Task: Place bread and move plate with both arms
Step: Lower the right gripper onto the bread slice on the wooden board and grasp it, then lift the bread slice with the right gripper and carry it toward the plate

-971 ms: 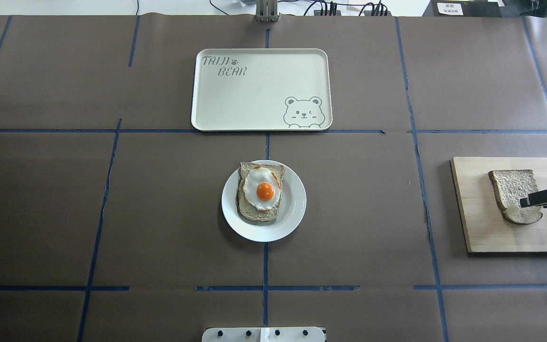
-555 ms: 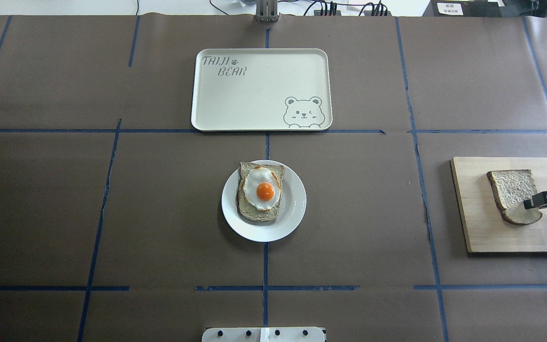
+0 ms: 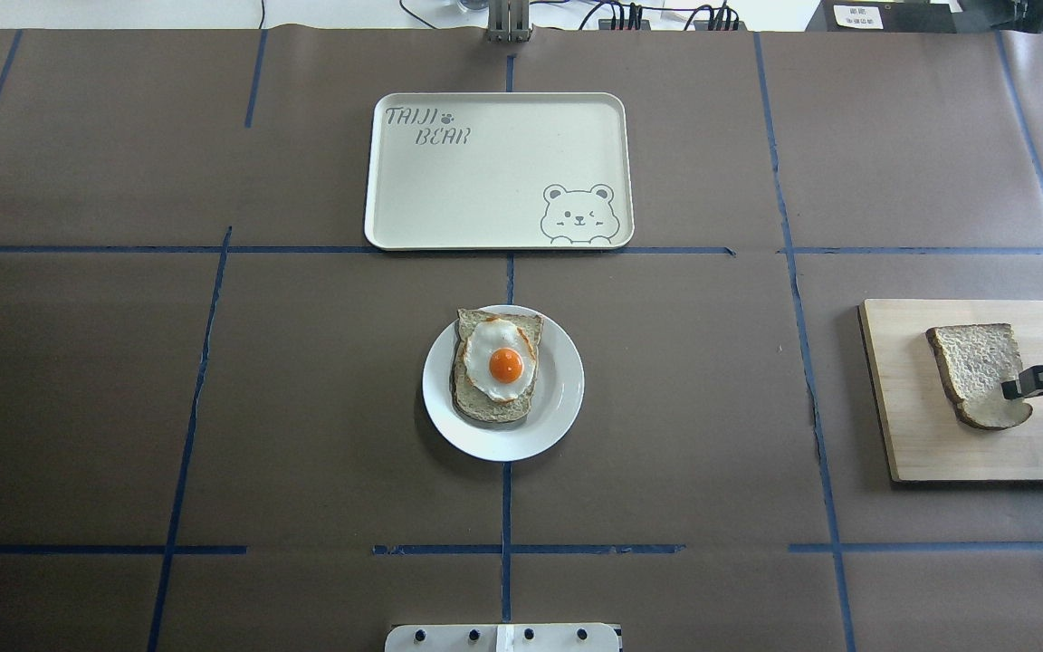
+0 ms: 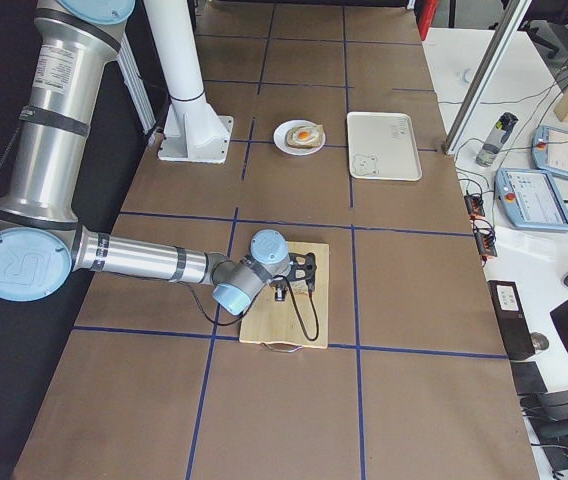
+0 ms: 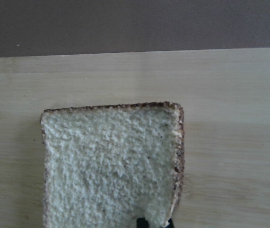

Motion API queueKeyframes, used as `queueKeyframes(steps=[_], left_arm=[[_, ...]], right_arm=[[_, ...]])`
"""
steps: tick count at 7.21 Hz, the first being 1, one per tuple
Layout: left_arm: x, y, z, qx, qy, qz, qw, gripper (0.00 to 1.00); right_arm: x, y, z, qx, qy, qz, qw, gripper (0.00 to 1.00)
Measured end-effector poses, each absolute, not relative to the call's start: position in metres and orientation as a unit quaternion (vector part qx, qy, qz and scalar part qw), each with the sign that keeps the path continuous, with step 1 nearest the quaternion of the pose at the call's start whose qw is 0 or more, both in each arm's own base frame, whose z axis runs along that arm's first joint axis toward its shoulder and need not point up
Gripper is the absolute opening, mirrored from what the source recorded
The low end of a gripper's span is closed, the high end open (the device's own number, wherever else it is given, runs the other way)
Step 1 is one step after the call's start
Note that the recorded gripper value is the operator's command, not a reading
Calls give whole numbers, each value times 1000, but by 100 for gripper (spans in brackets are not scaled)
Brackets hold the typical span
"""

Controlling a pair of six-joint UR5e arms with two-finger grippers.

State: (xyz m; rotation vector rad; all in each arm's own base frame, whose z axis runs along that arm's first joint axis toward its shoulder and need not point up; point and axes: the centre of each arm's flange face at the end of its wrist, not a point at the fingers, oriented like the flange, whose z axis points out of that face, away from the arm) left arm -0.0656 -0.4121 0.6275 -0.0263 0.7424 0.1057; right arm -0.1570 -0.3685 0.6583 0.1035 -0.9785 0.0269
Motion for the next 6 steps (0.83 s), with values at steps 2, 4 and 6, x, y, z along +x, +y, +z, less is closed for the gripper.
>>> queueKeyframes(steps=[2, 4, 6], left_arm=[[-66, -412, 627, -12, 362, 52, 930, 100], [-66, -413, 626, -11, 362, 52, 930, 100], [-65, -413, 626, -11, 362, 53, 930, 100]], right_arm=[[-157, -369, 643, 41, -490, 7, 871, 0], [-144, -379, 621, 31, -525, 3, 850, 0], [-142, -398, 589, 32, -558, -4, 829, 0]])
